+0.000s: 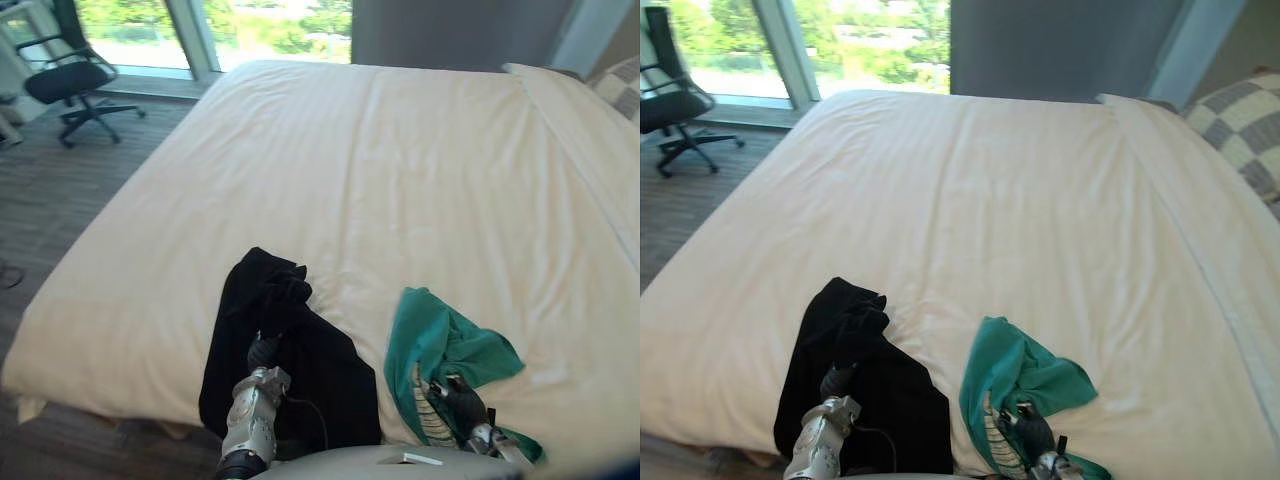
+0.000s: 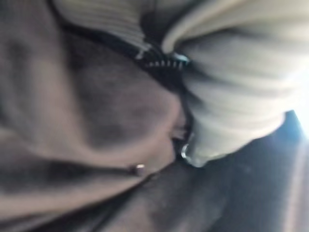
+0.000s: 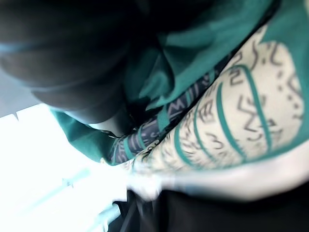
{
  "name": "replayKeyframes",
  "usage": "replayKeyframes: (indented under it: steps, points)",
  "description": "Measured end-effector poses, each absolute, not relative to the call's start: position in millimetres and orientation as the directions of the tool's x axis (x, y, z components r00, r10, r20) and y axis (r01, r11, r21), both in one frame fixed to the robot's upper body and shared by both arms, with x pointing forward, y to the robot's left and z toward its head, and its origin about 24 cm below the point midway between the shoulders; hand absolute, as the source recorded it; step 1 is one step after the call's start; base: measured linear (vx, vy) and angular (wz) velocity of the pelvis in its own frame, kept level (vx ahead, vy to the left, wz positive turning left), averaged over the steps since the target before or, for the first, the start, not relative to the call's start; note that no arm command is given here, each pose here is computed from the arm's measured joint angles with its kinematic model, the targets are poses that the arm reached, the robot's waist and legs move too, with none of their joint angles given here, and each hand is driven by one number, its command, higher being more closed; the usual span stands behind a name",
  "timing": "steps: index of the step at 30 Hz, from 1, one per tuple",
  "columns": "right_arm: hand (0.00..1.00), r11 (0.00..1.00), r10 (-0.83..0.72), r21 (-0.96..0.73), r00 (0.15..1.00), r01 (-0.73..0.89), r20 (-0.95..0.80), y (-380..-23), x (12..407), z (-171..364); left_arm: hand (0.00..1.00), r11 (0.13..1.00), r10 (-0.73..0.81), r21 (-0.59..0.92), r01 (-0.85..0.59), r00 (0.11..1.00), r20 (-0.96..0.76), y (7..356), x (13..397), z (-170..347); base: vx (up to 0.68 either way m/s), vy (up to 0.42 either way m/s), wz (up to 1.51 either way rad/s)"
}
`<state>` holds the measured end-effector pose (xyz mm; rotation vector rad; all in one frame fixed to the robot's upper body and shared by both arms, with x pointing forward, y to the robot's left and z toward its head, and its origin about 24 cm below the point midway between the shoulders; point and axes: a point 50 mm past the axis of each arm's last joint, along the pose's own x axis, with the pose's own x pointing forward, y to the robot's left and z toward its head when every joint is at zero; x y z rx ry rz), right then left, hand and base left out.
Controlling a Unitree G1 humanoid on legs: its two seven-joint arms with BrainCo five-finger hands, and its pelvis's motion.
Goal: Tidy the bed and pick cloth on bed and put in laundry
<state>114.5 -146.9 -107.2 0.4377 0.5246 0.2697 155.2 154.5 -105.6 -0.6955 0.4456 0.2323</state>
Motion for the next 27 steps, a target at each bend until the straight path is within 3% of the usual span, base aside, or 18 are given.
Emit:
replayKeyframes:
  steps: [4,12,19,23,27]
  points:
    - [1.00,0.888,0.303,0.453,0.837,-0.075,-0.456,-134.9,105.7,-108.1,1.00,0.751,0.042,-0.557,-0.356,0.866,-0.498,156.0,125.0,-111.4,-0.09,0.115,2.18]
    - [1.00,0.925,0.191,0.378,0.807,0.043,-0.560,-155.1,92.9,-114.9,1.00,0.767,-0.045,-0.562,-0.310,0.847,-0.530,155.5,119.6,-113.5,0.07,0.187,1.94]
    - [1.00,0.918,0.211,0.395,0.808,0.030,-0.551,-147.4,103.5,-115.1,1.00,0.785,-0.114,-0.552,-0.282,0.810,-0.575,151.9,121.4,-116.0,0.08,0.096,0.53]
    - [1.00,0.943,0.185,0.332,0.837,-0.004,-0.516,-168.3,109.0,-103.7,1.00,0.772,-0.181,-0.599,-0.214,0.829,-0.529,128.5,131.7,-107.8,0.05,0.088,0.35]
    - [1.00,0.953,0.217,0.296,0.825,-0.064,-0.521,-164.8,103.6,-104.3,1.00,0.790,-0.132,-0.569,-0.227,0.844,-0.519,140.7,146.1,-104.0,0.04,0.092,1.28]
